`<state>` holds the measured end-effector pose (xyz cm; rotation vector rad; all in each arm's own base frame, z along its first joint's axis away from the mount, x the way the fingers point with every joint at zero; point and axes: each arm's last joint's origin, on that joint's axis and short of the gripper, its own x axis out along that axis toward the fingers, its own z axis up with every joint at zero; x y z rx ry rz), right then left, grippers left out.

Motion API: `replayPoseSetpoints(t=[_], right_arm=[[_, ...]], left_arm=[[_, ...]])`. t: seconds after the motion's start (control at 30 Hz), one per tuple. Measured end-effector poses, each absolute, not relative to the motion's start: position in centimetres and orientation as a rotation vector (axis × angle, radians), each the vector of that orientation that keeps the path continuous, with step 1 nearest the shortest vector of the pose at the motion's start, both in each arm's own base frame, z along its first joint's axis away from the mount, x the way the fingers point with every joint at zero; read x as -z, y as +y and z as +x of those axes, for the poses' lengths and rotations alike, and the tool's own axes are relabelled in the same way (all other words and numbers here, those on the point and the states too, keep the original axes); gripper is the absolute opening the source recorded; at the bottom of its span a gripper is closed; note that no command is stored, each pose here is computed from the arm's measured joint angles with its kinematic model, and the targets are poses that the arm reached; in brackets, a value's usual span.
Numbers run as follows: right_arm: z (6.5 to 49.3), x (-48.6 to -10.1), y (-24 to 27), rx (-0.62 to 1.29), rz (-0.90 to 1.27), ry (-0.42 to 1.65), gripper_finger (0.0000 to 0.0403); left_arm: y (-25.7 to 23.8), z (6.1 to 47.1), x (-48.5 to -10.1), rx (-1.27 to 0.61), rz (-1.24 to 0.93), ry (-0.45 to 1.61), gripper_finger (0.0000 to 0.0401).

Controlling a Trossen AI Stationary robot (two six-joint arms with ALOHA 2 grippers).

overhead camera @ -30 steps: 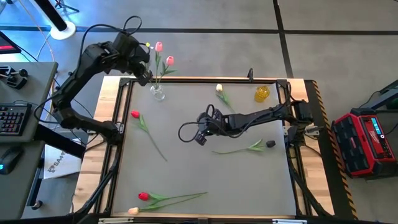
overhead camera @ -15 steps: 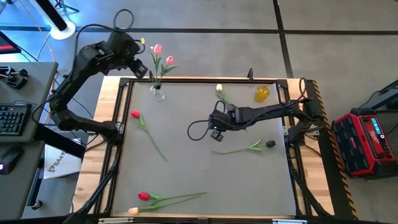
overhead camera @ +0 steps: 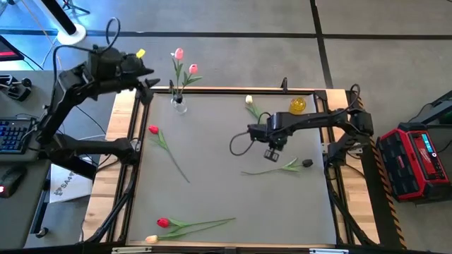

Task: Sort flowers into vase by color
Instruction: Put the black flower into the transparent vase

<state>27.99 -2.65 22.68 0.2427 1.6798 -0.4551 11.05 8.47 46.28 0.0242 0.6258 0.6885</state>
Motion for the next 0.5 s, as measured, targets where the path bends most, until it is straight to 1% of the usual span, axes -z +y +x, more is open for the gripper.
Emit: replayPoseSetpoints(t=[0.1,0.2,0.27,0.33,0.37,0.43,0.5], right_arm=[[27.5,-22.8,-1.3,0.455,0.268,1.738,0.0028],[27.4,-22.8,0.3,0.452,0.303,1.752,0.0028],[27.4,-22.8,1.3,0.484,0.34,1.744,0.0028],[27.4,-22.8,2.1,0.572,0.397,1.72,0.0028],[27.4,-22.8,2.5,0.645,0.435,1.692,0.0028],[27.3,-22.8,3.1,0.812,0.521,1.622,0.0028],[27.2,-22.8,3.7,0.911,0.594,1.577,0.0028]], left_arm=[[7.6,11.1,-44.9,-0.633,0.036,0.647,0.0159],[7.0,11.4,-43.2,-0.587,0.042,0.653,0.0154],[6.7,11.7,-42.1,-0.556,0.05,0.664,0.0151],[6.4,11.9,-41.2,-0.529,0.056,0.678,0.0149],[6.3,12.0,-40.8,-0.523,0.06,0.689,0.0147],[6.1,12.1,-40.2,-0.537,0.077,0.711,0.0146],[6.0,12.1,-40.0,-0.566,0.096,0.732,0.0145]])
